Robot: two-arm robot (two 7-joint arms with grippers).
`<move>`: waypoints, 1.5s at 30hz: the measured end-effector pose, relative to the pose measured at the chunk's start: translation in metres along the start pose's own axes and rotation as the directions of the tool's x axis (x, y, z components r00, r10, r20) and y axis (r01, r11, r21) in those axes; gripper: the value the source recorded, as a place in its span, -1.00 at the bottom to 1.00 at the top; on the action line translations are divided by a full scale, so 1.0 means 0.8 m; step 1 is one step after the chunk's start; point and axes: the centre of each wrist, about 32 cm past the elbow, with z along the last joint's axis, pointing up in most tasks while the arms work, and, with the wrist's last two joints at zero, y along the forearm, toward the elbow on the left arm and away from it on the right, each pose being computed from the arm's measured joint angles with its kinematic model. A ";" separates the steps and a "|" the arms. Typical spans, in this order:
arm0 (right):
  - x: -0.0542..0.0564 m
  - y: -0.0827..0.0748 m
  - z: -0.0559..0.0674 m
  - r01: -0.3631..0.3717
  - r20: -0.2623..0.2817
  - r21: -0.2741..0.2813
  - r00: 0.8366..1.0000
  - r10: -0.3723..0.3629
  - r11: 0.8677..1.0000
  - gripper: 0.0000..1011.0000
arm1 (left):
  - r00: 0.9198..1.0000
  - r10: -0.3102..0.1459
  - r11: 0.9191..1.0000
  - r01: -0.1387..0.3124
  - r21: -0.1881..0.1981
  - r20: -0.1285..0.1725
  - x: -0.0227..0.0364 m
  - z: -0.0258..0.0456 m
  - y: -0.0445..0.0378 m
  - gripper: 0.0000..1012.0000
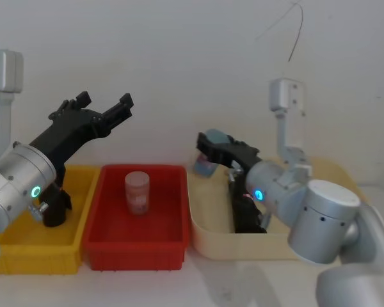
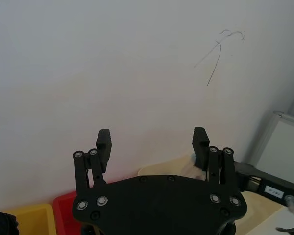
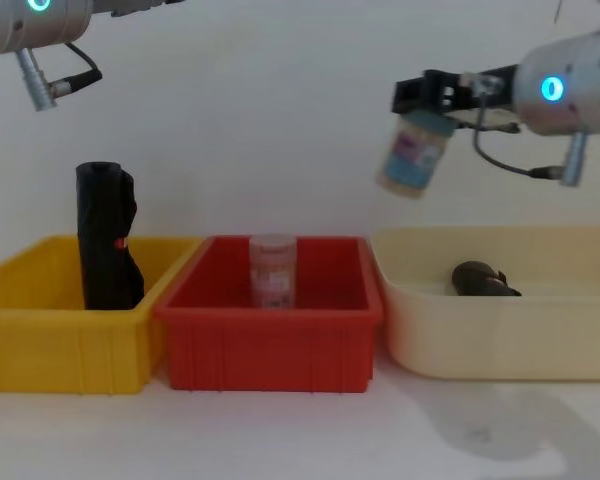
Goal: Pick up the garbage bag with the one hand and transfer it to the other hand.
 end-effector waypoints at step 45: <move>0.028 -0.086 -0.143 -0.094 0.256 0.293 0.967 0.016 0.951 0.98 | 0.998 -0.025 0.996 0.029 0.086 -0.051 0.0044 -0.0265 0.019 0.98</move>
